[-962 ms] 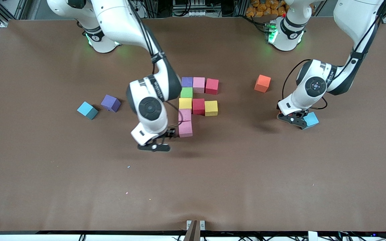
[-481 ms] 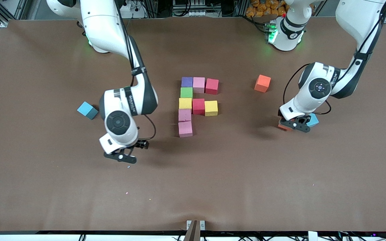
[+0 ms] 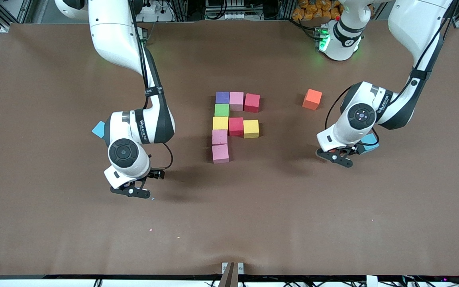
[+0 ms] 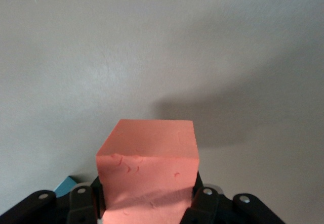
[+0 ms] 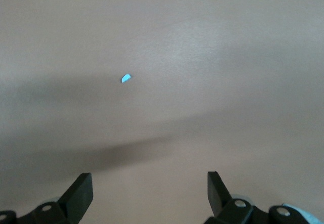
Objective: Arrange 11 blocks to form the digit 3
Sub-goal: 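Reach the right gripper to the blue cube while the left lifts orange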
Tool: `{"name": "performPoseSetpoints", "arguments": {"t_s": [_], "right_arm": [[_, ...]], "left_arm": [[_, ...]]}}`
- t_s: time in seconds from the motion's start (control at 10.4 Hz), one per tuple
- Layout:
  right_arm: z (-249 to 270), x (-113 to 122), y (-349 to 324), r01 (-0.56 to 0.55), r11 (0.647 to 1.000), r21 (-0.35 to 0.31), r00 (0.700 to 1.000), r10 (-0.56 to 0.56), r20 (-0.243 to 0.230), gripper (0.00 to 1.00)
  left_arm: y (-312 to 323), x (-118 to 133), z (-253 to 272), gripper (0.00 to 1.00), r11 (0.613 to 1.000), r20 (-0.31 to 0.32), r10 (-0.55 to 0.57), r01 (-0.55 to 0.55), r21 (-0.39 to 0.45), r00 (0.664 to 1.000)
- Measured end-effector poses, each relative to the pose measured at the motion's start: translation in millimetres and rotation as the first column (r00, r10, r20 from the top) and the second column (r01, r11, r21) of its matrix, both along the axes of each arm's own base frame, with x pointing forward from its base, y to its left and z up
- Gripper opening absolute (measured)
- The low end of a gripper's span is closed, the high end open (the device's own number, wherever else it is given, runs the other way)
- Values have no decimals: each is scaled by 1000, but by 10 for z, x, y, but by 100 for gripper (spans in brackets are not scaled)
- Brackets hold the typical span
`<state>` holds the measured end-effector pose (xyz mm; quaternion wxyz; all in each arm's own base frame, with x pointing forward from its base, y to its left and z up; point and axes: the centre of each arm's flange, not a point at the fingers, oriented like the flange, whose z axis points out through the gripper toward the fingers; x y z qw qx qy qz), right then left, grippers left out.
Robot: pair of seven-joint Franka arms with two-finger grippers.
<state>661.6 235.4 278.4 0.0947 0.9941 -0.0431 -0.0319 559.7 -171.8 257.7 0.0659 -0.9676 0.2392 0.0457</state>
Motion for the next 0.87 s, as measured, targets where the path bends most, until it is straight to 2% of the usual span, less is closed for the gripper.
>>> {"name": "performPoseSetpoints", "arguments": {"t_s": [0.29,0.48,0.87], "right_arm": [[-33,-102,203,-166,986,34,985,167,-51,100],[-42,-189,417,-239,969,67,968,243,-59,100],[-49,-395,851,-317,945,78,945,322,-63,100]], "left_arm": [[-312,158,162,61,999,9,-32,32,-1,999],[-550,171,147,61,998,14,-63,63,-12,998],[-756,196,63,61,996,9,-84,85,-26,996]]}}
